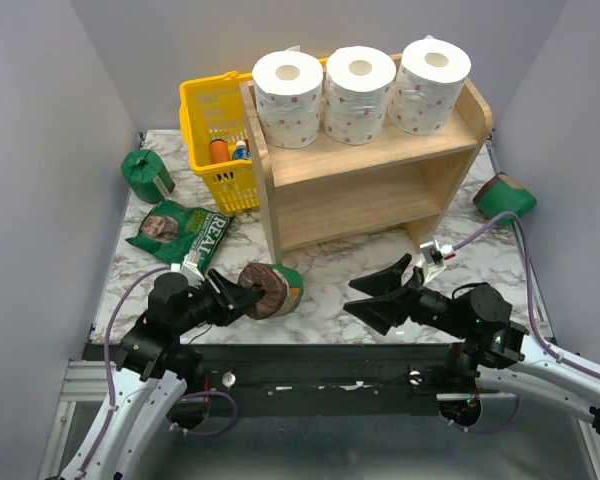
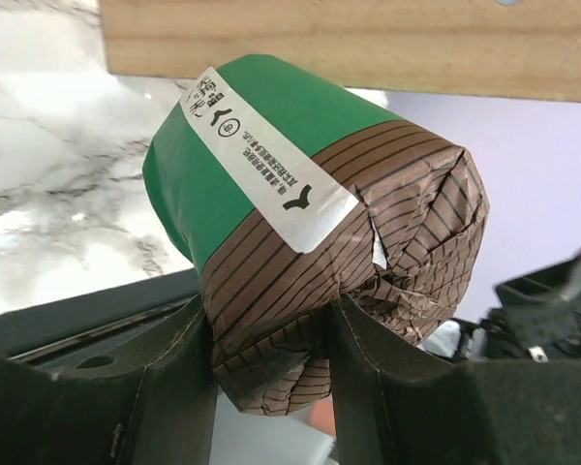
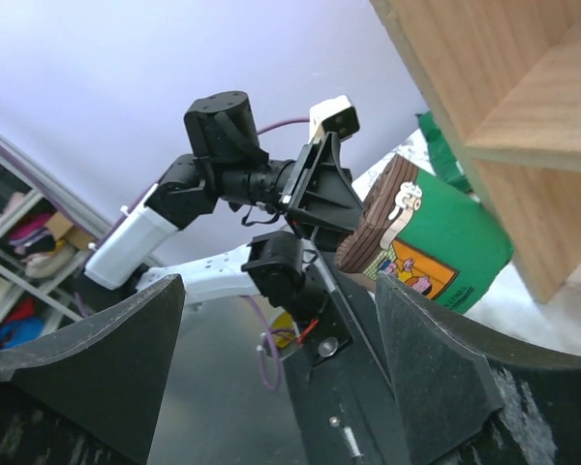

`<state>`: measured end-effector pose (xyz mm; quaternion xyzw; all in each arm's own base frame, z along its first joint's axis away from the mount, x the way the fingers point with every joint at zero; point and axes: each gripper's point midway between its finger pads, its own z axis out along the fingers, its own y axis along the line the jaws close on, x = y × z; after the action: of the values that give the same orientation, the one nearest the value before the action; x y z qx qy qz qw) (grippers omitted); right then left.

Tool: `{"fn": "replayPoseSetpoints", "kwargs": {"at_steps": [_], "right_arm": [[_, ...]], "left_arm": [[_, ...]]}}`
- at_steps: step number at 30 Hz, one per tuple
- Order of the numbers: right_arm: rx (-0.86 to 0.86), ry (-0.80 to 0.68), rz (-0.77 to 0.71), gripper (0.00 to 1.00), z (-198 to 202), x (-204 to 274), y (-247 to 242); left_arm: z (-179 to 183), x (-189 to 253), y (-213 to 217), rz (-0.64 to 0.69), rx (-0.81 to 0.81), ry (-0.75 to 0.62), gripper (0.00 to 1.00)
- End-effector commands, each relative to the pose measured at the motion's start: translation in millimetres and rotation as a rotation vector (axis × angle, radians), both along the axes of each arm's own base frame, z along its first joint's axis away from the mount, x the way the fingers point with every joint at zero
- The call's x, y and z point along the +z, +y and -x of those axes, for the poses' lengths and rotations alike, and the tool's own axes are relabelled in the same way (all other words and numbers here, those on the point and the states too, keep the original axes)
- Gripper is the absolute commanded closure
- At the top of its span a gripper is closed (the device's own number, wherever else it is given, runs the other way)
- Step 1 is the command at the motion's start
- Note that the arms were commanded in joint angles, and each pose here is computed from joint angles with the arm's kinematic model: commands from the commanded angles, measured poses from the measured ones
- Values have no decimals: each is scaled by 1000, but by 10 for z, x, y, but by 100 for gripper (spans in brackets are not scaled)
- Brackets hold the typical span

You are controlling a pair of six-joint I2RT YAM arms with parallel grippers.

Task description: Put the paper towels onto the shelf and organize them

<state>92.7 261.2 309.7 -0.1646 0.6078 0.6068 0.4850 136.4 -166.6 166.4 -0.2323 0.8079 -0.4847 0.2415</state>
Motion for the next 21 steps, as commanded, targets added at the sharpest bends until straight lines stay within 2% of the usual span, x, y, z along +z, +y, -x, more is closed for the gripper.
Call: {"fn": "replayPoseSetpoints", "kwargs": {"at_steps": [1,9,15,21], "right_arm": [[44,51,-72,12,41,51,74],[20,96,-62,12,-15,-111,92],[98,78,-103,11,136,-149,84],[172,60,-109,9,233,-102,170]], "left_arm": [[189,795,-226,214,-179,-259,55],[344,812,-209,217,-216,-267,55],[517,1020,-252,313,-295,-331,55],[562,1099,-265,349,-322,-363,55]]}}
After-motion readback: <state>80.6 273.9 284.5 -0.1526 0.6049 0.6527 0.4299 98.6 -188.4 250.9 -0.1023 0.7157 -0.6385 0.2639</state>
